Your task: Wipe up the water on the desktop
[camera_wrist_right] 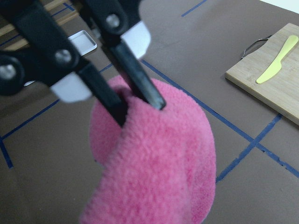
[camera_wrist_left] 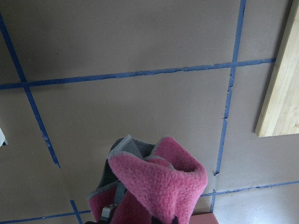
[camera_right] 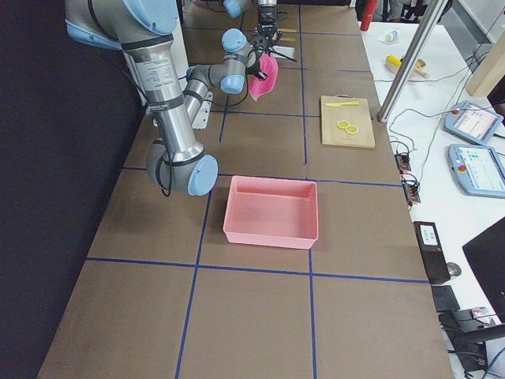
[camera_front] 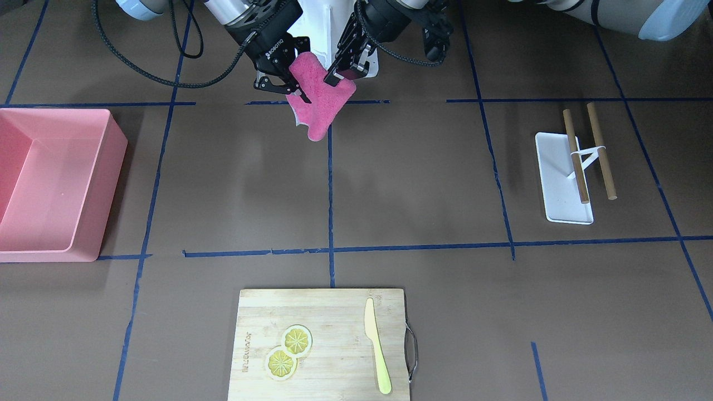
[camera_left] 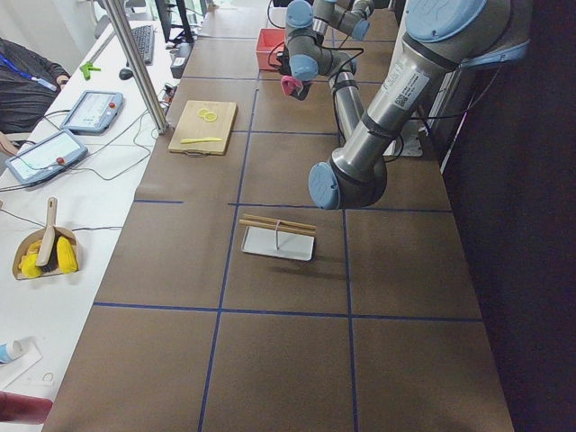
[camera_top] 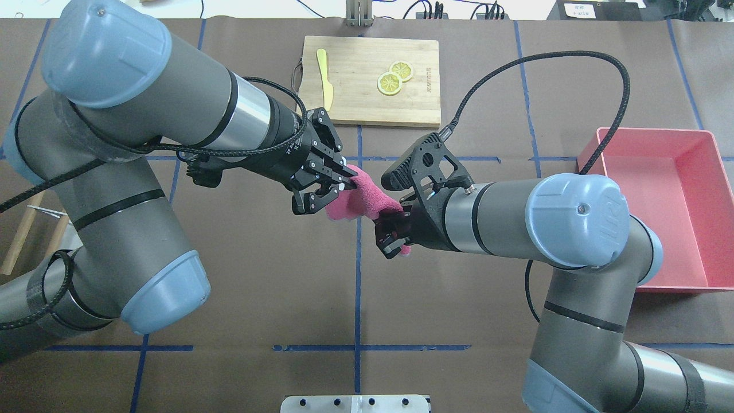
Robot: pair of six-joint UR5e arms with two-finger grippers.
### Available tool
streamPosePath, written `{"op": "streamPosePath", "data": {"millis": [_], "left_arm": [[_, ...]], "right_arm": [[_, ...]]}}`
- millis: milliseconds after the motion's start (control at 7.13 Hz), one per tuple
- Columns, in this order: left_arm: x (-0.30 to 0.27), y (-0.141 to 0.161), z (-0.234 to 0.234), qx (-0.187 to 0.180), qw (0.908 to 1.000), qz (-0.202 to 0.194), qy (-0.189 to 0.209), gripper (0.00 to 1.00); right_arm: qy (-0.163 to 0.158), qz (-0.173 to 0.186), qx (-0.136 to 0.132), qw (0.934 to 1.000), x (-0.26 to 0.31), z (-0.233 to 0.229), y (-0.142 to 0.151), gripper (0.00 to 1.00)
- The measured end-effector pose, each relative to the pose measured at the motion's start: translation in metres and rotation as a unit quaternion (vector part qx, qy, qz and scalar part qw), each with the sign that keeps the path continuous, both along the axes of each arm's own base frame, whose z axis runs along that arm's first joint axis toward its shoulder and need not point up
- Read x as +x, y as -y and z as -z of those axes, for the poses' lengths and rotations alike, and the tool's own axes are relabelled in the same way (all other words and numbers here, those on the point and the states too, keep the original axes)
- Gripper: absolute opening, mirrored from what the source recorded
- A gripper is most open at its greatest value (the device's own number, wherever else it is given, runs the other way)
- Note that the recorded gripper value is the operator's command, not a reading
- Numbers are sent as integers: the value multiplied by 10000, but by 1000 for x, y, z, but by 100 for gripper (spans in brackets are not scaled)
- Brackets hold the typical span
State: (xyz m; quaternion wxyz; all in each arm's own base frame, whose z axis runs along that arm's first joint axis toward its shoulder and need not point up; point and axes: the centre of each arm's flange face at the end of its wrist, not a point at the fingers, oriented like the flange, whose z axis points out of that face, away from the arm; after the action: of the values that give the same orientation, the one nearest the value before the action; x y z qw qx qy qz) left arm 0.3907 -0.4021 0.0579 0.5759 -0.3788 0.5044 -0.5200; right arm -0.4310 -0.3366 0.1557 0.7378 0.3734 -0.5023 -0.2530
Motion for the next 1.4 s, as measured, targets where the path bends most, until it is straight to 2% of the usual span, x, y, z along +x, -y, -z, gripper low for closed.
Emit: {"op": "streamPosePath", "data": {"millis": [280, 421, 561, 701, 841, 982, 1122, 1262, 1402], "left_arm": [[-10, -7, -7, 761, 9970, -146, 37, 100], [-15, -7, -16, 1185, 9926, -222, 133, 100], [-18, -6, -32, 1667, 9850, -324, 297, 100], [-24, -2, -53, 2153, 9743, -438, 504, 100], [-30, 3, -74, 2558, 9625, -549, 714, 100], [-36, 10, -98, 3008, 9455, -742, 1004, 100], [-42, 16, -117, 3469, 9217, -1056, 1378, 100], [-52, 16, -130, 3981, 8874, -1514, 1766, 100], [-69, 12, -143, 4476, 8468, -1997, 2068, 100]], "right_arm": [[-29, -2, -9, 10000, 0, -1, 1, 0], [-69, -15, -27, 10000, 0, -4, 2, 0], [-161, -41, -72, 9998, 0, -7, 5, 0], [-400, -74, -203, 9990, -1, -12, 9, 0], [-692, -124, -452, 9965, -2, -19, 12, 0], [-997, -209, -826, 9914, 0, -27, 15, 0], [-1248, -257, -1238, 9841, 4, -36, 21, 0], [-1425, -212, -1732, 9743, 13, -44, 30, 0], [-1545, -106, -2153, 9642, 22, -51, 37, 0]]}}
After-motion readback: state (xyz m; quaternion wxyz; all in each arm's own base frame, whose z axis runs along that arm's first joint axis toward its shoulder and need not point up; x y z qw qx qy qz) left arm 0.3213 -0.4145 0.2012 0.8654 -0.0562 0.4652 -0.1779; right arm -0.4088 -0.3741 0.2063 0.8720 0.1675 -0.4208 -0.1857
